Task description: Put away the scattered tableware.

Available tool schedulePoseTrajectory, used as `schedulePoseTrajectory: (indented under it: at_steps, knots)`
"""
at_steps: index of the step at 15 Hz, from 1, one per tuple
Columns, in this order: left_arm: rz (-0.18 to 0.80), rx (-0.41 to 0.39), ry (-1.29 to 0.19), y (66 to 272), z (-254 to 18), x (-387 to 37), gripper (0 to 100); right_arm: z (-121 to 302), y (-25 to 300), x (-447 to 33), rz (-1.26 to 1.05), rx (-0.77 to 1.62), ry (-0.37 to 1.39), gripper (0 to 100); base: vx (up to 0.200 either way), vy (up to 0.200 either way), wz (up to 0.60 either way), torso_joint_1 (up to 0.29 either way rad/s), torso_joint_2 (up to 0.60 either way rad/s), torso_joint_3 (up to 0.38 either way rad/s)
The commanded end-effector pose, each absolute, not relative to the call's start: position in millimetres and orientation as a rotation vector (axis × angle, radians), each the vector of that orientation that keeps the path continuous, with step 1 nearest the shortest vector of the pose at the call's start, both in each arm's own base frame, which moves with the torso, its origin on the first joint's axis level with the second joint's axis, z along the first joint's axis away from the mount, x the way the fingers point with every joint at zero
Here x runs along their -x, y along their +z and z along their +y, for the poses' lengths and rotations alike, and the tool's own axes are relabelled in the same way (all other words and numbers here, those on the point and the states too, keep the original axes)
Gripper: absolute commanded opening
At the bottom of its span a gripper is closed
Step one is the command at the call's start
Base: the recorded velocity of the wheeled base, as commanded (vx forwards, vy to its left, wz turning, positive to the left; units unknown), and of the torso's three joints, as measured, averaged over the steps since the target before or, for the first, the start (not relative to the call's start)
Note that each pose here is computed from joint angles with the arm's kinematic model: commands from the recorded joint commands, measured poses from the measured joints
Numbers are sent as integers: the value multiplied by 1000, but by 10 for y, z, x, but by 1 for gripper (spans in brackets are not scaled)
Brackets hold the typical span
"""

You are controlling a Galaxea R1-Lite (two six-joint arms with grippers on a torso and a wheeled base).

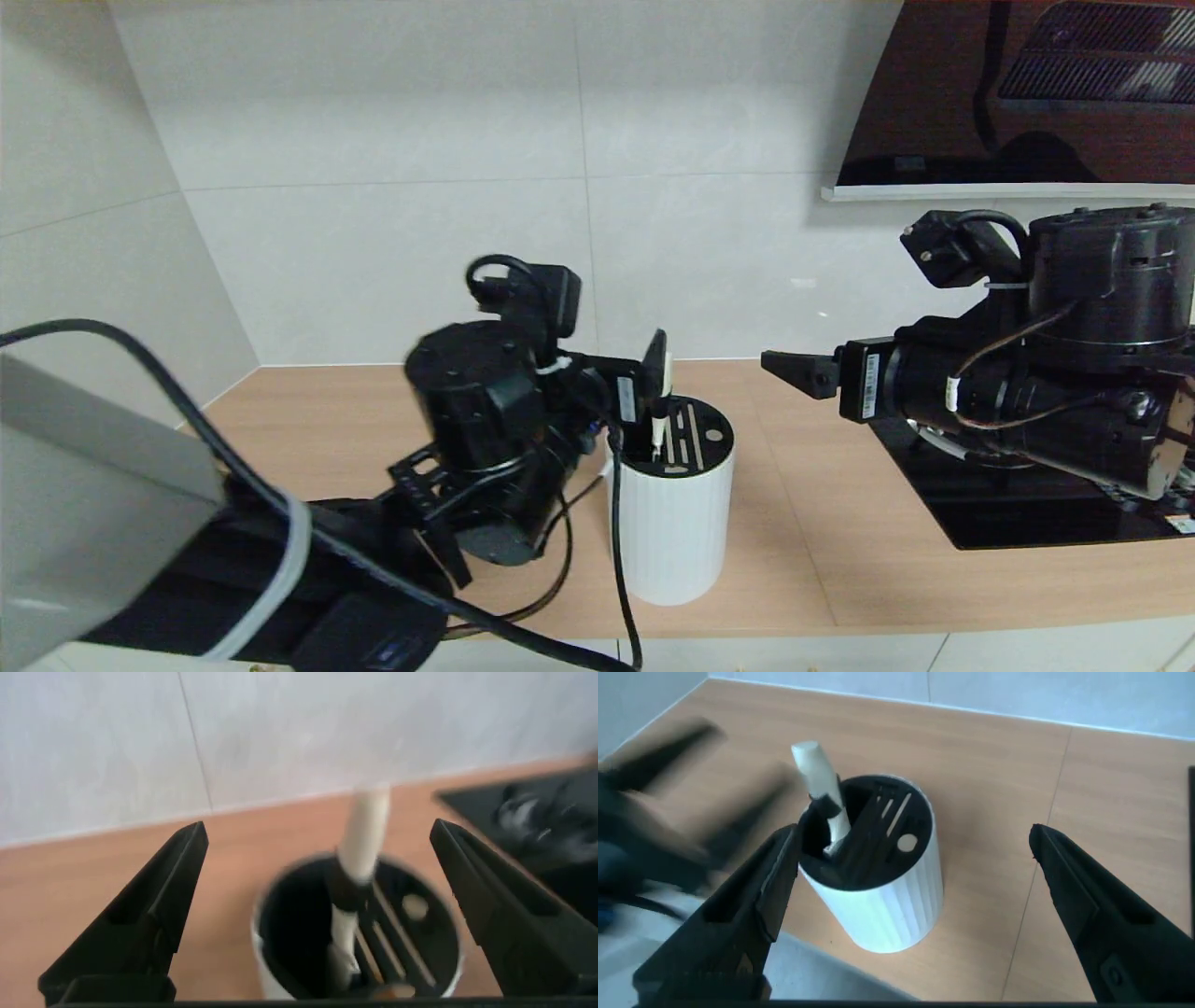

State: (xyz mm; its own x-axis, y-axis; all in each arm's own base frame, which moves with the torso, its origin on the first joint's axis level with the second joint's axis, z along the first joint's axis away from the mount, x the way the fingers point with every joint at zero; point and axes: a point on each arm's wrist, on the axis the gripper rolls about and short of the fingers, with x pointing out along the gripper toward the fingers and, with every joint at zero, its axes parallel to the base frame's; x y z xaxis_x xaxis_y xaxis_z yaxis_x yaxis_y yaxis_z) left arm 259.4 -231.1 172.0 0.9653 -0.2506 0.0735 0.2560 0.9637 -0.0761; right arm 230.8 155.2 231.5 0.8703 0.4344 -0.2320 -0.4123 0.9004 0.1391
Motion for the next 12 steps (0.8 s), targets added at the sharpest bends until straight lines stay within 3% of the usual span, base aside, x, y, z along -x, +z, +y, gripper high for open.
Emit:
schedulePoseTrajectory:
  at_steps: [1,3,5,9,12]
  knots:
    - [-207,177,-247,2302,-1809,-2336,100,1436,2442,-2155,207,-64,447,100,0,0,0,0,0,0]
    - [-290,214,-220,2561,-1448,-2094,100,1318,2564,-2037,154,-64,436,100,0,0,0,0,0,0]
    - [-332,224,-221,2681,-1143,-1795,100,1143,2687,-1866,98,-86,415,100,0,0,0,0,0,0]
    - [-262,172,-164,2561,-476,-952,100,600,2772,-1128,-66,-88,352,100,0,0,0,0,0,0]
    - [-244,130,-121,2413,-61,-303,100,159,2569,-482,-154,-92,227,100,0,0,0,0,0,0]
